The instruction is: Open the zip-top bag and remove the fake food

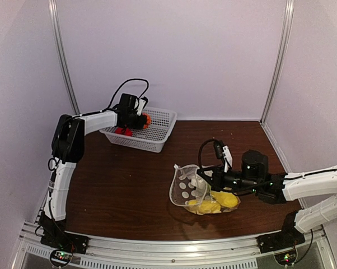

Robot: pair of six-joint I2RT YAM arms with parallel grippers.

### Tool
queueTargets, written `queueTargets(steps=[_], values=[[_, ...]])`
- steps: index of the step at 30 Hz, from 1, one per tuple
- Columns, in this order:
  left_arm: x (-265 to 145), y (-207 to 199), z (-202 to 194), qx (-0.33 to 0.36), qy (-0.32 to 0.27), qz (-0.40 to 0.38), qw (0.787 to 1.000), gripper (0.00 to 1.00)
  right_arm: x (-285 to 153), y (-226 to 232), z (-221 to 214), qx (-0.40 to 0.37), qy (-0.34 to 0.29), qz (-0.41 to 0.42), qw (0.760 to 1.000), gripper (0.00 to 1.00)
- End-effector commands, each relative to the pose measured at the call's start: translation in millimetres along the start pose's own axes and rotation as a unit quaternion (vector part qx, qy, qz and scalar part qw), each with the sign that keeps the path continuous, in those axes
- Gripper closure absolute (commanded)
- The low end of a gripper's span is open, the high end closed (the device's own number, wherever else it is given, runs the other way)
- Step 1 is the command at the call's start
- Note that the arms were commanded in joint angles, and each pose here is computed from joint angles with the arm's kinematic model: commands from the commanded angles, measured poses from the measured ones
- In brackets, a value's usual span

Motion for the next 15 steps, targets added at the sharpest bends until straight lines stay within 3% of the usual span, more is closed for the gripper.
queueTargets(steps=[1,11,15], values=[[9.0,-1.6,7.4,-0.004,-0.006,-0.015,1.0,0.5,0.4,-4.8,3.3,-0.006,-0.001,-0.012,1.0,1.0],[-10.2,-5.4,38.5,0.006,-0.034,-0.024,0.999,0.04,-3.9,-5.8,5.5,-0.007,-0.004,-0.017,1.0,1.0],[-38.7,-18.2,62.6,0.01,-0.06,-0.053,0.997,0.02,-4.2,-6.9,5.4,-0.011,-0.003,-0.02,1.0,1.0]])
Point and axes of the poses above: each gripper's point midway between its finger pads, its own x axis out along the fingers, its own y axis along the line the jaws close on, z = x × y, the point moved 1 cm from there along -x, back along the fingers, and after that the axes turned 15 degrees about -x, right-handed, at the moved point
